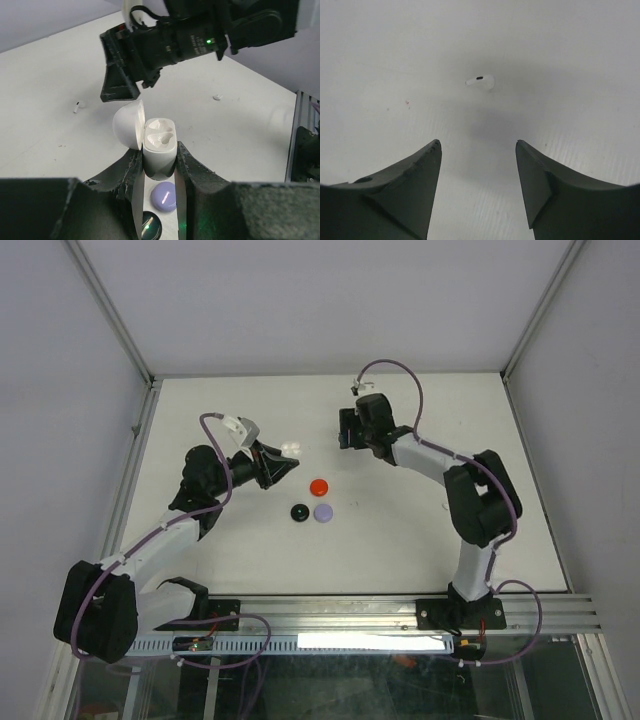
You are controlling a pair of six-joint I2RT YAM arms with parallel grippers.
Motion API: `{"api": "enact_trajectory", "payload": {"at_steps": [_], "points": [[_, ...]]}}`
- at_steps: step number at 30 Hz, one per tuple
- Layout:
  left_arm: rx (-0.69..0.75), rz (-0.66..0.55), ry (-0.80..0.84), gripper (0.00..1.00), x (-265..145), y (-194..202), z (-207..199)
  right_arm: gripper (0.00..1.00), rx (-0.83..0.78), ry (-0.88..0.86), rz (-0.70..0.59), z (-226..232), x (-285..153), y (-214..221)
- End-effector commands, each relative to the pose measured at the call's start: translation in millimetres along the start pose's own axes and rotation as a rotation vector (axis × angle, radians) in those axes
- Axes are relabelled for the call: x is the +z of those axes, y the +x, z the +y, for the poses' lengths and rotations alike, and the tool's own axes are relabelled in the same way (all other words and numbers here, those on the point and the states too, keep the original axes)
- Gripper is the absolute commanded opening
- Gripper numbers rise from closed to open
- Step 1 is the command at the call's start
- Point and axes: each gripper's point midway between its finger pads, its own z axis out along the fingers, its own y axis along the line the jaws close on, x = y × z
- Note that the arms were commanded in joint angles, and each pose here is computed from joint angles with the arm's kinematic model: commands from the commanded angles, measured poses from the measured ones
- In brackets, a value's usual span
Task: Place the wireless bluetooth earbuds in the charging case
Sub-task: Move the earbud to the center of the board.
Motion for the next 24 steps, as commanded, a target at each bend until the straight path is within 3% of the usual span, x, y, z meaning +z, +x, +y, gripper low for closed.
{"api": "enact_trajectory", "payload": {"at_steps": [1,14,24], "points": [[0.108,-0.032,0.016,0.0,-1,-26,-5,0.63,0.045,0.105,-0.12,-10,33,-42],[0.085,0.007,0.03,0.0,3,-19,-3,0.51,0.056,0.172,-0.078,-15,109,-33],[0.084,0.005,0.047,0.0,2,-20,-7,0.41,0.017,0.181,0.044,-14,111,6]]}}
